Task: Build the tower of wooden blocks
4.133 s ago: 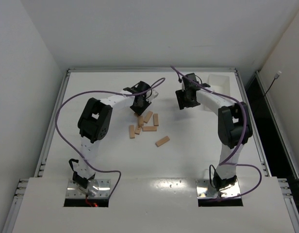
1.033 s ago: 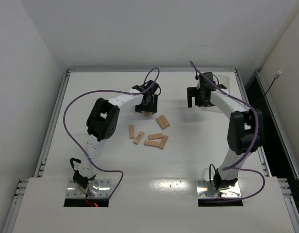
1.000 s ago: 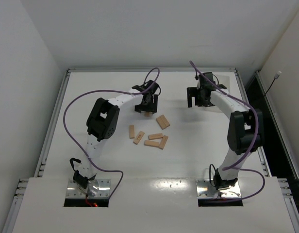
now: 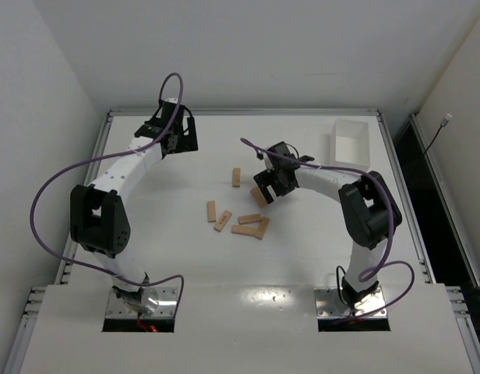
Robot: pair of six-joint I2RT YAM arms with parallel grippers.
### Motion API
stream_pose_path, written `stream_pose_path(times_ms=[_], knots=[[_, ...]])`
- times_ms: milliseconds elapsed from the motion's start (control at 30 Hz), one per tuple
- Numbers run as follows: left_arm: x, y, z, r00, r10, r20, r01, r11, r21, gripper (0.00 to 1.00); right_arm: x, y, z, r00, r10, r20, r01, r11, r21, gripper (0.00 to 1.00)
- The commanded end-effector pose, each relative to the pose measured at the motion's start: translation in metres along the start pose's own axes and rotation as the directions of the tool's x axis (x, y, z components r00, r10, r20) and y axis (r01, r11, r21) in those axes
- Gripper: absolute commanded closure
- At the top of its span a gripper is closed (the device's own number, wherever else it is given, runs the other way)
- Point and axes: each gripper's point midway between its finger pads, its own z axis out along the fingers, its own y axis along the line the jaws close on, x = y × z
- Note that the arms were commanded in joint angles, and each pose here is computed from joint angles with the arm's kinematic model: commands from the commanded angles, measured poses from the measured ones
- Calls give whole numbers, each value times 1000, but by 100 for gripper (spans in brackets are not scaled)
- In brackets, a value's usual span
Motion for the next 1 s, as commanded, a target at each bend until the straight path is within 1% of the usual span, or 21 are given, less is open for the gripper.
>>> stream_pose_path(times_ms=[0, 67, 100, 233, 267, 367, 600, 833, 967], knots=[[-24, 4, -15, 997, -38, 68, 33, 997, 71, 0, -35, 7, -2, 997, -15, 77, 15, 1000, -4, 13], [-24, 4, -15, 997, -43, 60, 37, 995, 90, 0, -42, 9, -2, 997, -14, 82, 15, 1000, -13, 13], [-25, 8, -13, 997, -51, 57, 46, 995, 89, 0, -39, 9, 2, 997, -16, 71, 17, 1000, -13, 13], [-22, 17, -7, 997, -78, 27, 75, 992, 98, 0, -51, 10, 7, 997, -23, 76, 23, 1000, 2, 13], [-21, 15, -7, 997, -78, 24, 75, 991, 108, 0, -46, 8, 9, 998, -25, 57, 24, 1000, 12, 13], [-24, 19, -4, 995, -99, 18, 96, 989, 112, 0, -50, 7, 14, 998, -25, 57, 24, 999, 21, 13], [-24, 15, -3, 995, -98, 12, 95, 987, 131, 0, -41, 1, 28, 1000, -31, -1, 31, 998, 63, 14], [-23, 12, 2, 995, -95, 0, 94, 986, 140, 0, -36, -22, 32, 999, -15, -28, 20, 987, 157, 15], [-23, 9, 5, 996, -92, -10, 93, 985, 148, 0, -33, -27, 31, 999, 1, -39, 6, 985, 172, 15]])
